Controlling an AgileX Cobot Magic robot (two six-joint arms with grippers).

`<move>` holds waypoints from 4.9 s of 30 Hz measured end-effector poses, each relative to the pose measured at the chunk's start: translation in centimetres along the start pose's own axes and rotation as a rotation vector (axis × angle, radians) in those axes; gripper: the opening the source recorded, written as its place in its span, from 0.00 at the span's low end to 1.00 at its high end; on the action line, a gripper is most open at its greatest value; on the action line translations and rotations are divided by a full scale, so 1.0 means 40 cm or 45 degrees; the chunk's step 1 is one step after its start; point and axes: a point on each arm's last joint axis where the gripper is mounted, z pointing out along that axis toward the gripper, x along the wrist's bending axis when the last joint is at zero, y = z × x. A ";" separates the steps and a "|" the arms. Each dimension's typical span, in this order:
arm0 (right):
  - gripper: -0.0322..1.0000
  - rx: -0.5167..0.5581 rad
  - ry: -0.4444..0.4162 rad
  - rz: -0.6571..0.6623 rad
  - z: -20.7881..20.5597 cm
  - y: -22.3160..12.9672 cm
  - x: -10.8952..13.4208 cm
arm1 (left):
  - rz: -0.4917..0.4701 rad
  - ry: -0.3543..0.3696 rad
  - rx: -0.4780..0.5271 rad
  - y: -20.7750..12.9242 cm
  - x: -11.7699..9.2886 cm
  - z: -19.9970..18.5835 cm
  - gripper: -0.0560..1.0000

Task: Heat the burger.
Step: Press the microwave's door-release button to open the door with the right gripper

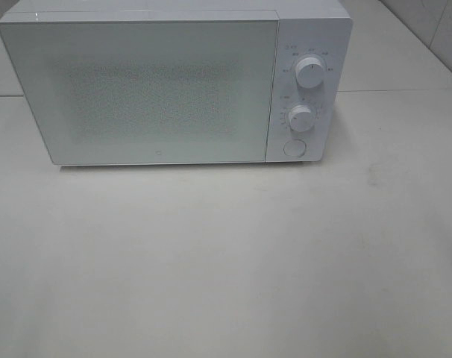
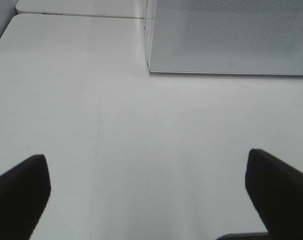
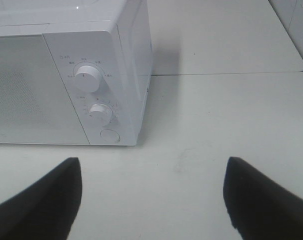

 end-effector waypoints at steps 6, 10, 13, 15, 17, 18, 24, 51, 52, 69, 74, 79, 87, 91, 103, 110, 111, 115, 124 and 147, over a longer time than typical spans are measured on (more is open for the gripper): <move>0.76 -0.019 -0.013 0.006 0.074 0.014 -0.004 | 0.000 0.000 0.000 0.000 0.000 0.000 0.98; 0.76 -0.106 -0.025 0.009 0.127 0.001 -0.011 | 0.000 0.000 0.000 0.000 0.000 0.000 0.98; 0.76 -0.174 -0.032 0.009 0.153 -0.006 -0.015 | 0.000 0.000 0.000 0.000 0.000 0.000 0.98; 0.76 -0.202 -0.037 0.008 0.169 -0.015 -0.018 | 0.000 0.000 0.000 0.000 0.000 0.000 0.98; 0.76 -0.223 -0.042 0.008 0.185 -0.027 -0.021 | 0.000 0.000 0.000 0.000 0.000 0.000 0.98; 0.75 -0.236 -0.045 0.008 0.194 -0.032 -0.023 | 0.000 0.000 0.000 0.000 0.000 0.000 0.98; 0.73 -0.335 -0.081 -0.015 0.249 -0.084 -0.037 | 0.000 0.000 0.000 0.000 0.000 0.000 0.98; 0.73 -0.252 -0.116 -0.071 0.390 -0.262 0.096 | 0.000 0.000 0.000 0.000 0.000 0.000 0.98; 0.73 -0.243 -0.112 -0.074 0.393 -0.266 0.108 | 0.000 0.000 0.000 0.000 0.000 0.000 0.98; 0.73 -0.213 -0.035 -0.101 0.445 -0.293 0.249 | 0.000 0.000 0.000 0.000 0.000 0.000 0.98; 0.73 -0.194 -0.036 -0.096 0.451 -0.306 0.272 | 0.000 0.000 0.000 0.000 0.000 0.000 0.98; 0.73 -0.185 -0.052 -0.085 0.451 -0.308 0.269 | 0.000 0.000 0.000 0.000 0.000 0.000 0.98; 0.62 -0.195 -0.039 0.126 0.451 -0.307 0.269 | 0.000 0.000 0.000 0.000 0.000 0.000 0.98; 0.55 -0.200 -0.026 0.303 0.451 -0.307 0.269 | 0.000 0.000 0.000 0.000 0.000 0.000 0.98; 0.24 -0.202 0.056 1.325 0.451 -0.307 0.269 | 0.000 0.000 0.000 0.000 0.000 0.000 0.98; 0.12 -0.193 0.082 1.704 0.452 -0.310 0.268 | 0.000 0.000 0.000 0.000 0.000 0.000 0.98; 0.12 -0.193 0.082 1.704 0.452 -0.310 0.268 | 0.000 0.000 0.000 0.000 0.000 0.000 0.98; 0.04 -0.179 0.079 1.849 0.453 -0.313 0.268 | 0.000 0.000 0.000 0.000 0.000 0.000 0.98; 0.04 -0.179 0.026 1.878 0.459 -0.318 0.258 | 0.000 0.000 0.000 0.000 0.000 0.000 0.98; 0.04 -0.181 0.017 1.960 0.644 -0.301 0.274 | 0.000 0.000 0.000 0.000 0.000 0.000 0.98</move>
